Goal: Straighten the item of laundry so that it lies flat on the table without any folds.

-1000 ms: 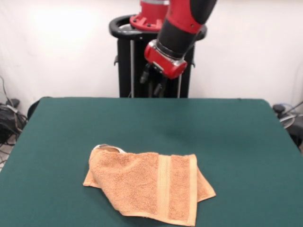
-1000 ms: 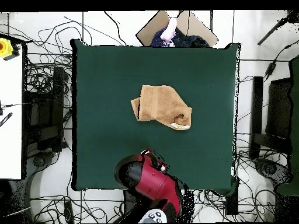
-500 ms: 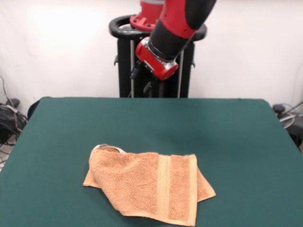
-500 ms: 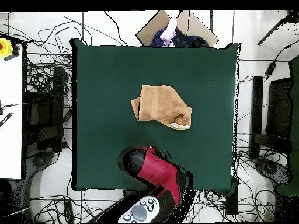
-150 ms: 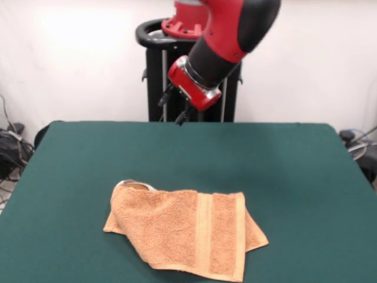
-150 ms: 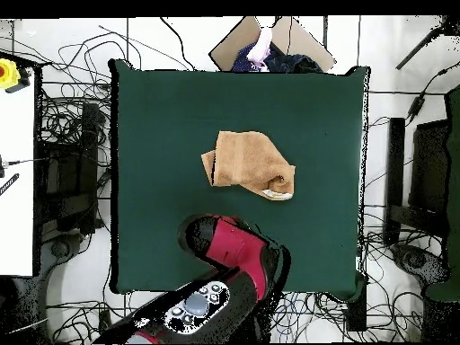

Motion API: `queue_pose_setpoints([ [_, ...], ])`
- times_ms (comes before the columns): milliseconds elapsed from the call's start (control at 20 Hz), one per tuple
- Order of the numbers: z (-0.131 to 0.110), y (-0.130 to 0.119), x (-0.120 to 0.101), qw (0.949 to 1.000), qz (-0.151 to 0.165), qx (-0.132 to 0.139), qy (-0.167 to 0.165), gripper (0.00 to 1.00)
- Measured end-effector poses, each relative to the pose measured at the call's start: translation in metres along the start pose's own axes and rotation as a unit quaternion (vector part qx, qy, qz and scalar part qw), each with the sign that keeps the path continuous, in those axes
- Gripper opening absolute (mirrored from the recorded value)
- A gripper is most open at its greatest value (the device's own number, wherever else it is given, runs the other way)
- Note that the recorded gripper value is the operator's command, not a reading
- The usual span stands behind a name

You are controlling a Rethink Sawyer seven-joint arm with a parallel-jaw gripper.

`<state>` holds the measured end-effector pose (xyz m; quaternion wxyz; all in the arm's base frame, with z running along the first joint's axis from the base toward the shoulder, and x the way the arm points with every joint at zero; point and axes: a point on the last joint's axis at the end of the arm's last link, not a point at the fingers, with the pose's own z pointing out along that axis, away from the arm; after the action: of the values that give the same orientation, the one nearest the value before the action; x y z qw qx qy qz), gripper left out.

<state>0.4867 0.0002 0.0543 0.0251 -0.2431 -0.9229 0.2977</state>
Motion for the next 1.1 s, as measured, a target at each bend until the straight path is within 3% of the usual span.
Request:
queue_pose_setpoints([
  [300, -0.001, 0.017, -0.001, 0.9987, -0.024, 0.038, -0.026, 1.00],
  [650, 0.000, 0.045, -0.003, 0.9959, -0.025, 0.078, -0.037, 1.00],
  [950, 0.010, 0.060, -0.008, 0.9950, -0.032, 0.083, -0.045, 1.00],
  [1100, 0.017, 0.064, -0.016, 0.9964, -0.026, 0.059, -0.055, 1.00],
])
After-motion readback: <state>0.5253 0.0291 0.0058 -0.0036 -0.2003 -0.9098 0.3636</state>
